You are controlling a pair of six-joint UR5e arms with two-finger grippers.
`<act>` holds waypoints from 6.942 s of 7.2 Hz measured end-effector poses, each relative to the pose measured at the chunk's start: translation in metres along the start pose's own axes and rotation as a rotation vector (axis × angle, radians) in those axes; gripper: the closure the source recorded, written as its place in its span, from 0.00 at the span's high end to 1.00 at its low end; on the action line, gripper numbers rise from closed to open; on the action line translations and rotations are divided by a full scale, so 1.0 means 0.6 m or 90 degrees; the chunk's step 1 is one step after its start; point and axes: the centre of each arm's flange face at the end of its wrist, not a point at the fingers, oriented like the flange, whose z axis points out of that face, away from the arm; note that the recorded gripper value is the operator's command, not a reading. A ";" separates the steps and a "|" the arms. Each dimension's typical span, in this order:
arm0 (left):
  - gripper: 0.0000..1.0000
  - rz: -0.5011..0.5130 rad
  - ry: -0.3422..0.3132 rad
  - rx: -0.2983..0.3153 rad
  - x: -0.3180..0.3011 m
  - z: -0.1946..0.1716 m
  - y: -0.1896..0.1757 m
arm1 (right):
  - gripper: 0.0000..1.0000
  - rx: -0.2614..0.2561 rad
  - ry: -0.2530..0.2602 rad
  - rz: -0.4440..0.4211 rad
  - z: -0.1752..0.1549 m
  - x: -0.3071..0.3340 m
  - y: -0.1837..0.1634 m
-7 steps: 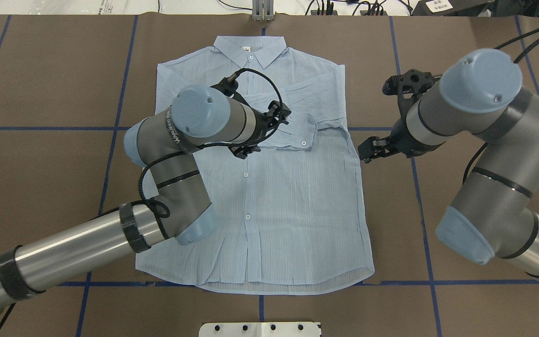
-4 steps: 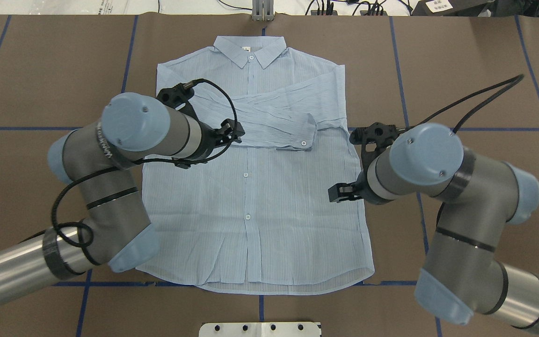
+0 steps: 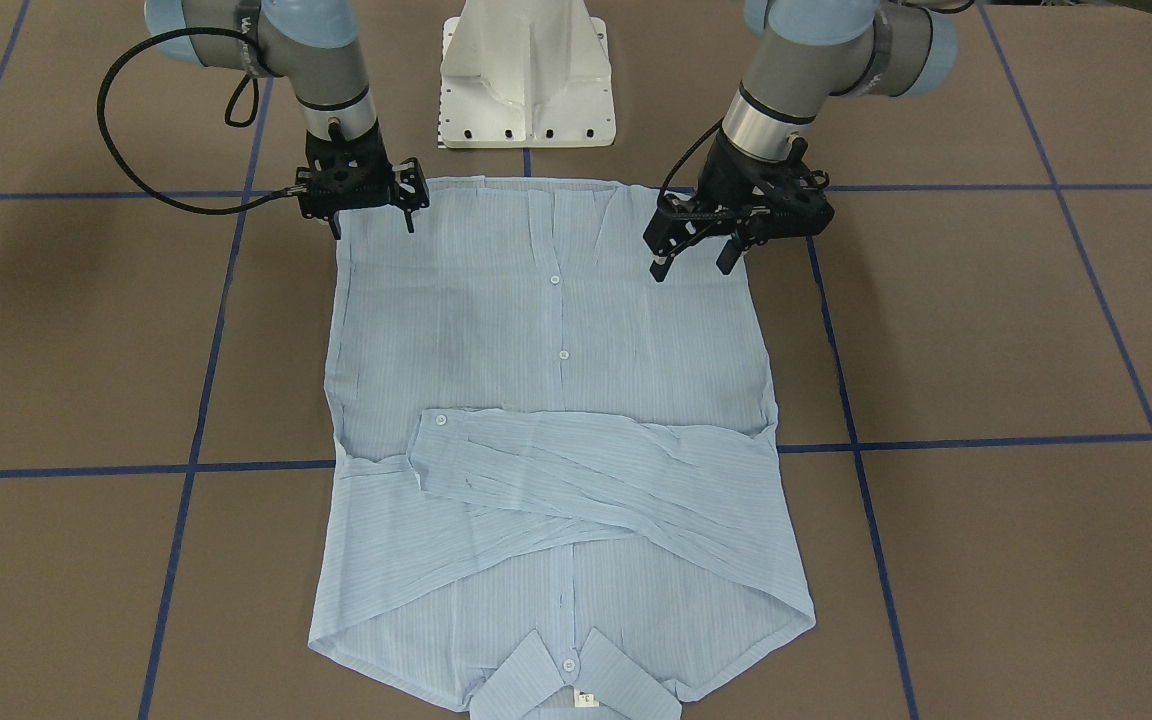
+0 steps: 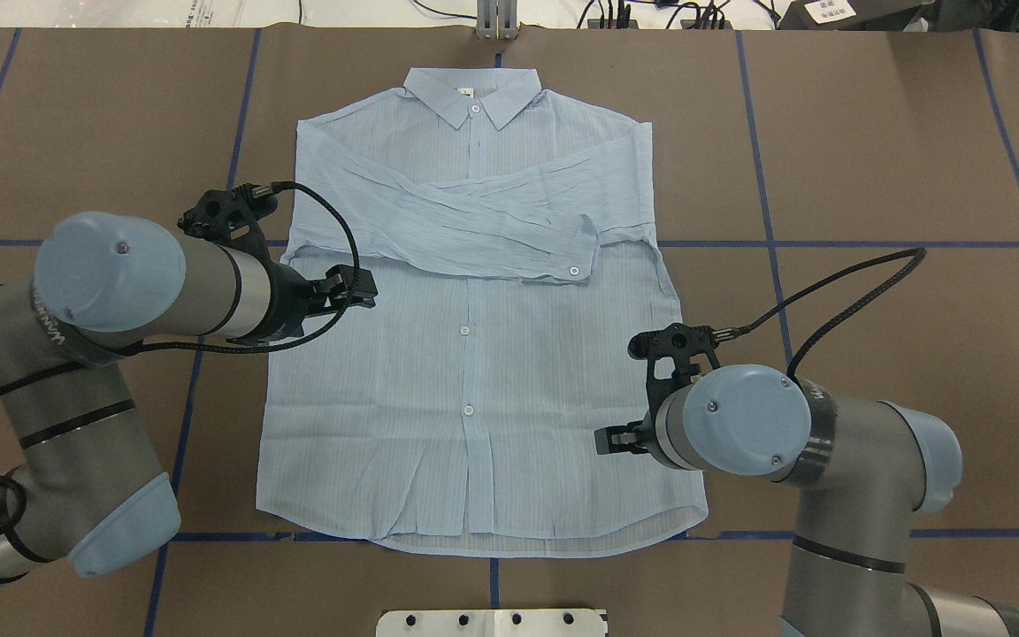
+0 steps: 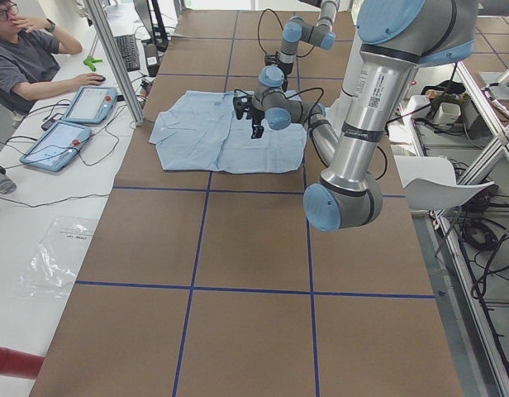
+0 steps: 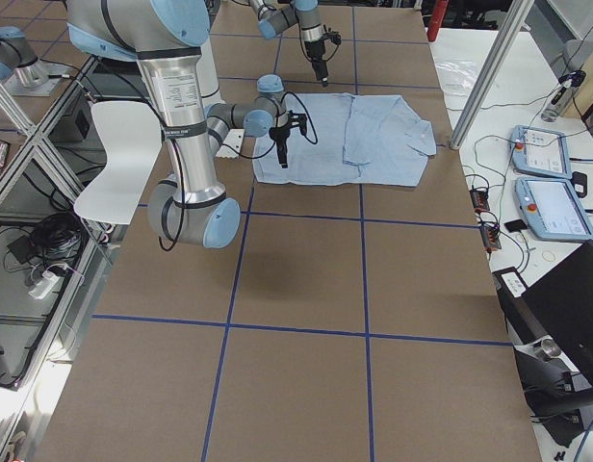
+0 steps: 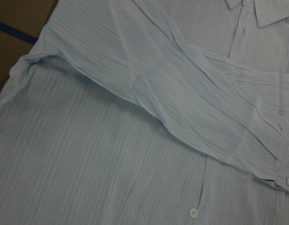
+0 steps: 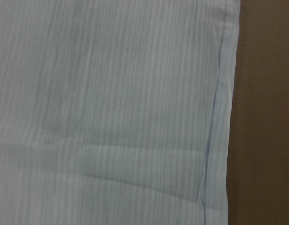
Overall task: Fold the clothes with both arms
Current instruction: 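Release the sleeve and move both grippers toward the shirt's side edges, then lower both grippers along the shirt sides toward the hem nearest the robot, then position both grippers at the hem corners nearest the robot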
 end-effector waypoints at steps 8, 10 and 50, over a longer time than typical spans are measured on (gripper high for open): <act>1.00 0.000 -0.003 -0.017 0.000 0.006 0.007 | 0.79 -0.034 0.015 0.029 0.032 0.041 0.072; 1.00 0.000 -0.001 -0.017 0.003 0.004 0.007 | 0.64 -0.040 0.016 0.026 0.034 0.037 0.080; 0.53 -0.008 -0.221 -0.120 -0.185 0.099 0.212 | 0.00 -0.026 -0.040 0.074 -0.071 -0.039 0.063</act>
